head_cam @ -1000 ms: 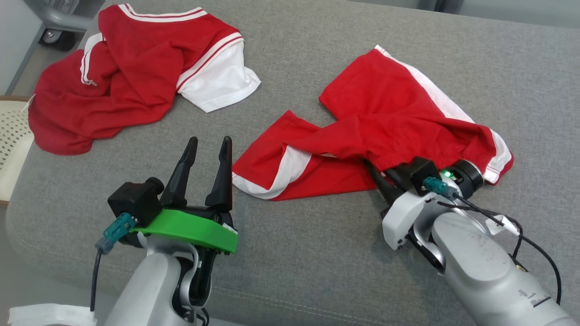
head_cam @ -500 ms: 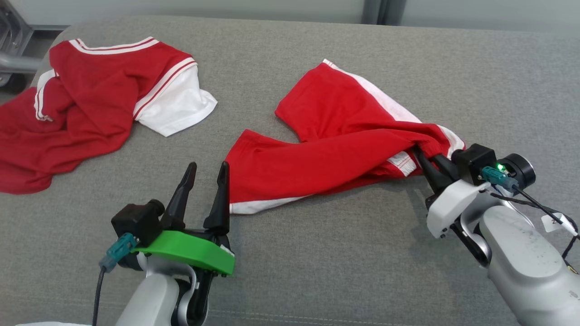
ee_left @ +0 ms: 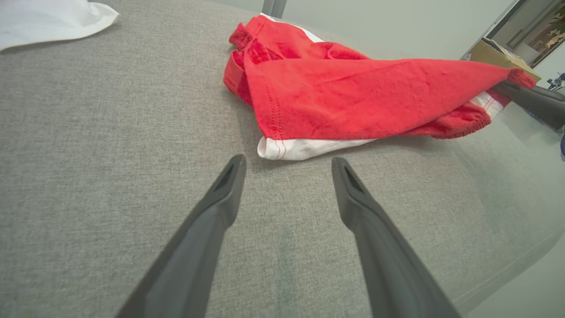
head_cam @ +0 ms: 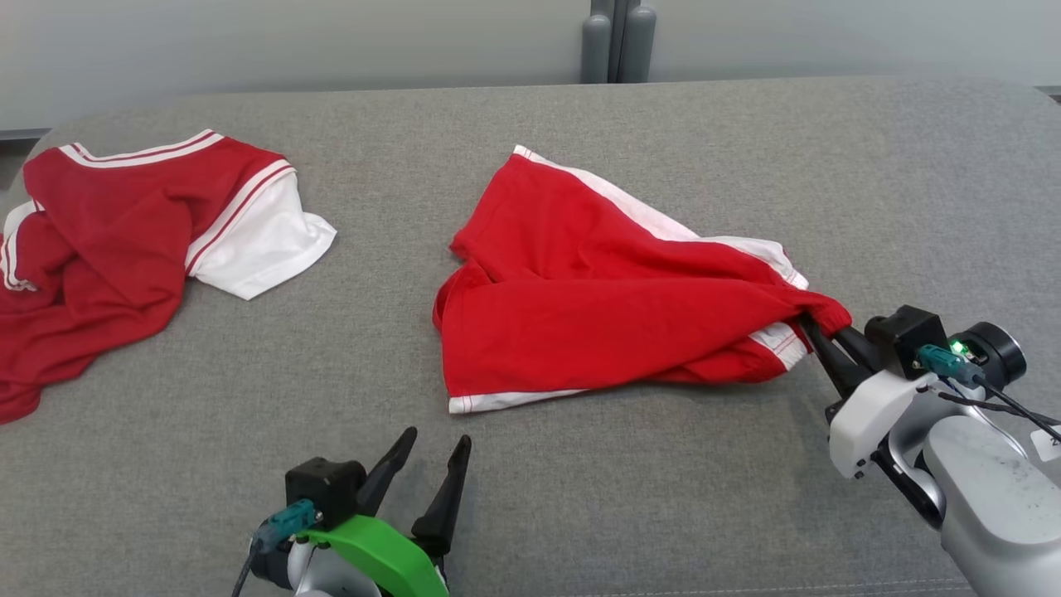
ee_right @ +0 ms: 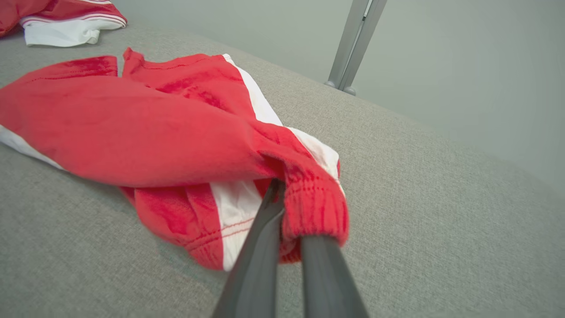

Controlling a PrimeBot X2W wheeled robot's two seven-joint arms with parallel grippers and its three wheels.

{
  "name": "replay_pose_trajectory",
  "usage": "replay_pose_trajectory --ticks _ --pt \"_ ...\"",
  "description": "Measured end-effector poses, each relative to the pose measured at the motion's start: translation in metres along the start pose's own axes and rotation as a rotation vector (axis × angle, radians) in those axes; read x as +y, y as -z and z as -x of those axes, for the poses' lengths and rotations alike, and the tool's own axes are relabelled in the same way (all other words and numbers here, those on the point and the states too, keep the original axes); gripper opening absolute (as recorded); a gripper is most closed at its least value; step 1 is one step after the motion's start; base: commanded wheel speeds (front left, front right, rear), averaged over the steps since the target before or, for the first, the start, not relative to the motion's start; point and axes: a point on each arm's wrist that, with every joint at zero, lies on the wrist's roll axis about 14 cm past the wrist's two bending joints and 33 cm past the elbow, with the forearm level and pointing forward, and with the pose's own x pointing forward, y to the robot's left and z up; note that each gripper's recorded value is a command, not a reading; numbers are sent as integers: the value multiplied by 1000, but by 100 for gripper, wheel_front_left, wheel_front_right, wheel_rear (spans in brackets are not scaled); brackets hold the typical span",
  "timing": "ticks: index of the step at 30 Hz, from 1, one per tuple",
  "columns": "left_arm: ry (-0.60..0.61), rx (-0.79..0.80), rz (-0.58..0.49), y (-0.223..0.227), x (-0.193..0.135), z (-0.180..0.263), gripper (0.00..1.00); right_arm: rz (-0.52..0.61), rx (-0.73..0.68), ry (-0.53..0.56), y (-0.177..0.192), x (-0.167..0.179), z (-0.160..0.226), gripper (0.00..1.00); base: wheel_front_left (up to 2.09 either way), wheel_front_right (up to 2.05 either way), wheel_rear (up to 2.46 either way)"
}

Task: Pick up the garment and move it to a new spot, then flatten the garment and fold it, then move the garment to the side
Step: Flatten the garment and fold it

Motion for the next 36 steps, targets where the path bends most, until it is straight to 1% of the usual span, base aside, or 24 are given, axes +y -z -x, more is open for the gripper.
replay_pose_trajectory --ticks 5,14,20,27,29,31,32,33,35,36 --pt "32 54 -28 16 -5 0 100 -17 7 3 3 2 5 0 0 0 0" --pt "51 88 -151 14 5 -26 100 -54 15 -13 10 13 5 0 0 0 0" --pt "59 156 -163 34 7 -35 100 -73 32 -3 17 10 7 0 0 0 0" --pt "126 192 -167 48 -8 -46 100 -87 52 17 26 3 8 0 0 0 0" --pt "138 205 -164 53 -12 -47 76 -90 56 19 28 2 8 0 0 0 0" --pt "143 211 -174 56 -12 -46 49 -94 56 20 28 2 8 0 0 0 0" --pt "144 208 -175 56 -12 -46 43 -98 56 20 28 2 8 0 0 0 0" --pt "148 200 -175 54 -13 -47 34 -99 56 21 28 2 8 0 0 0 0" --pt "154 180 -174 50 -15 -50 10 -100 54 20 28 2 7 0 0 0 0" --pt "156 174 -173 48 -15 -51 0 -99 54 19 27 2 7 0 0 0 0"
